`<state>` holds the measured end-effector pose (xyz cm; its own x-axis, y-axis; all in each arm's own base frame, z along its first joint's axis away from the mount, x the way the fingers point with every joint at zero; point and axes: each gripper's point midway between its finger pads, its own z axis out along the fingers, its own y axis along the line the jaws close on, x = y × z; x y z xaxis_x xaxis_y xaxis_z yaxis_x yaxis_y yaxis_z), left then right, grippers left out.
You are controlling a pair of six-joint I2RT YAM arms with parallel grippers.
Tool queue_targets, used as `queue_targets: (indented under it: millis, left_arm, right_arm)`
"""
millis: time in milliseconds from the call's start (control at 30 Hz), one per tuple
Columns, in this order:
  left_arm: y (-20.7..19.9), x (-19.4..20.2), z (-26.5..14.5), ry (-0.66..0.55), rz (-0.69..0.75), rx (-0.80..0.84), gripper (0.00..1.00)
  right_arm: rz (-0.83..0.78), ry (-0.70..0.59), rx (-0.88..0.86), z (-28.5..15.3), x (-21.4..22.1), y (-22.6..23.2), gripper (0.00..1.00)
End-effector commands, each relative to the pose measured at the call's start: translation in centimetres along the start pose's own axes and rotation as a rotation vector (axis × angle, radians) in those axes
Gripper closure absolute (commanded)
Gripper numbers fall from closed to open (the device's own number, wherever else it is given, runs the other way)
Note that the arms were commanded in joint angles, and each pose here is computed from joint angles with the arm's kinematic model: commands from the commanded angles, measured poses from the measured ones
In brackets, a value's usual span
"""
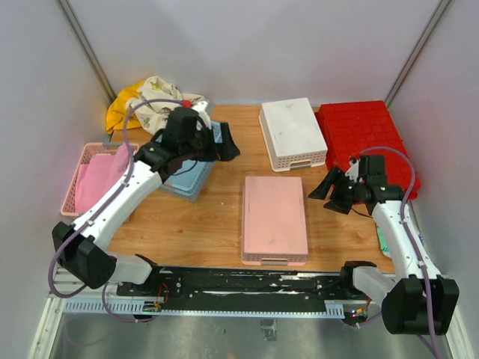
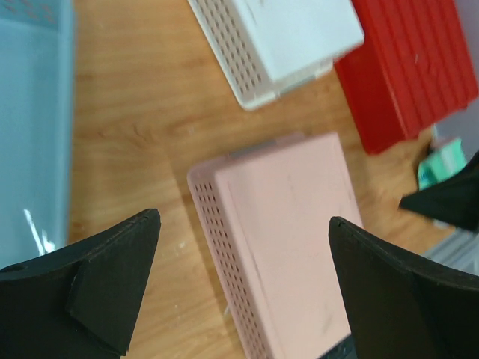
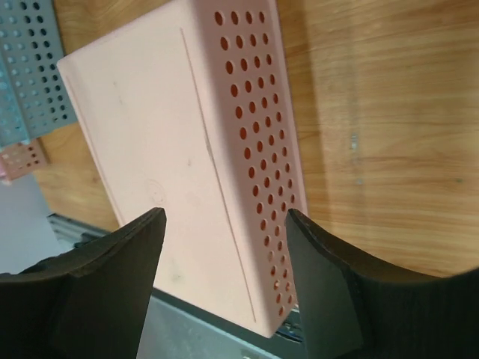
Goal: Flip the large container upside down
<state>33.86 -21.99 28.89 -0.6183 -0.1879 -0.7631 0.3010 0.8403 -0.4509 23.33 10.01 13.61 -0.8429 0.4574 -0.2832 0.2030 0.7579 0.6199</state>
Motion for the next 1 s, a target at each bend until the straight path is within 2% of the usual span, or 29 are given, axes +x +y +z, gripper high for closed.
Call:
queue_targets:
  millis: [0, 133, 267, 467, 633, 800, 867, 967]
  left_arm:
    - [-1.5, 7.2, 1.1, 0.195, 0.074, 0.038, 0.01]
    - [-0.1, 13.4, 1.6, 0.353, 0.055, -0.021, 0.01]
    - [1.0, 17.4, 1.6, 0.434, 0.013, -0.067, 0.01]
    - [-3.1, 21.9, 3.5, 0.534, -0.001, 0.103, 0.01]
    - [-8.7, 22.6, 6.6, 0.513, -0.035, 0.329, 0.01]
    - [-14.7, 20.8, 9.5, 0.477, 0.039, 0.486, 0.01]
    - [-15.8, 20.5, 10.1, 0.485, 0.053, 0.507, 0.01]
    - [-15.6, 19.7, 10.2, 0.484, 0.075, 0.454, 0.01]
  right_arm:
    - [-0.105, -0.078, 0.219, -3.1, -1.2, -3.1, 0.33]
    - [-0.143, -0.160, 0.267, -4.8, -2.6, -3.0, 0.32]
    - [-0.174, -0.232, 0.288, -6.2, -3.8, -2.7, 0.32]
    - [-0.202, -0.285, 0.282, -7.4, -4.8, -1.8, 0.32]
    - [-0.207, -0.308, 0.241, -8.2, -5.0, -0.5, 0.32]
    - [-0.219, -0.351, 0.254, -9.1, -5.3, -0.5, 0.31]
    - [-0.220, -0.359, 0.259, -9.2, -5.4, -0.6, 0.31]
    - [-0.224, -0.363, 0.266, -9.3, -5.4, -0.8, 0.31]
